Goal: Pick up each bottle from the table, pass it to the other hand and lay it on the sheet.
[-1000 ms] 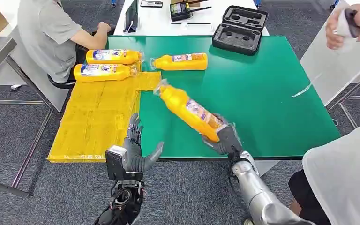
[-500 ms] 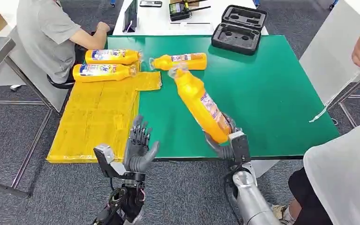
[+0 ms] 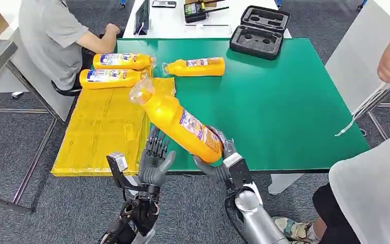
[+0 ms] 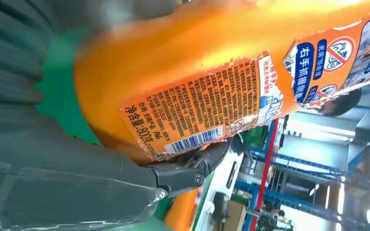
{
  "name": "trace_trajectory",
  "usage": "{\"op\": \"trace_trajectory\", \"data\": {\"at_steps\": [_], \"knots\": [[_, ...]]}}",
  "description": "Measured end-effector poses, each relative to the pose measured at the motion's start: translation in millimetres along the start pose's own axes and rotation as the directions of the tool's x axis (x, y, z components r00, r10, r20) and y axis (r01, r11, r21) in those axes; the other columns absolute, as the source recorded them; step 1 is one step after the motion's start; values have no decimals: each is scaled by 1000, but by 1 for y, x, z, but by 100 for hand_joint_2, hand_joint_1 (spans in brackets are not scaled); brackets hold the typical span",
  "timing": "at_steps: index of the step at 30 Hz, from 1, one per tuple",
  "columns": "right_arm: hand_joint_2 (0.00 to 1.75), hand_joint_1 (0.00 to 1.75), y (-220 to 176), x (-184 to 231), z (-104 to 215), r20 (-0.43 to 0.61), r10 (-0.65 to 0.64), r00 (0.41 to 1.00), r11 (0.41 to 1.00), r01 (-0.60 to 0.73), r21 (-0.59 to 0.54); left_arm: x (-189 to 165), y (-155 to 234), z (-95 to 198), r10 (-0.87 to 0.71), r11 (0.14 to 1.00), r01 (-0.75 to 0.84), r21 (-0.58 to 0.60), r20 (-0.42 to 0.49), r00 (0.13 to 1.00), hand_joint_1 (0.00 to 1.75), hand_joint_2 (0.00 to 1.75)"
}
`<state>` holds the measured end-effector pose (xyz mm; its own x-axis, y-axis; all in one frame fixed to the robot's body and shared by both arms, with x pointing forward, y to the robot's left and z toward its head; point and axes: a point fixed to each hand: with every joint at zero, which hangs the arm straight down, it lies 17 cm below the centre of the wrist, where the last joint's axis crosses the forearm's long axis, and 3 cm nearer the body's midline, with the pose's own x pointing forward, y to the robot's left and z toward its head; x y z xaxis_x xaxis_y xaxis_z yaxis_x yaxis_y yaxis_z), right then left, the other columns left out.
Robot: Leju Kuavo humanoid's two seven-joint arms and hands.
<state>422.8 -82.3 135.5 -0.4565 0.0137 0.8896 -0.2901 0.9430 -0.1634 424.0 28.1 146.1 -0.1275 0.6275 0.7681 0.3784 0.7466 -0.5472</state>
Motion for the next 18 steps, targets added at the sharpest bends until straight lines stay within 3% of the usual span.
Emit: {"op": "trace_trajectory", "data": {"at_steps": [18], "knots": [[175, 175, 11, -3, 0, -11, -29, 1000, 999, 30, 36, 2, -2, -2, 10, 1000, -9, -10, 6, 1000, 0, 175]]}}
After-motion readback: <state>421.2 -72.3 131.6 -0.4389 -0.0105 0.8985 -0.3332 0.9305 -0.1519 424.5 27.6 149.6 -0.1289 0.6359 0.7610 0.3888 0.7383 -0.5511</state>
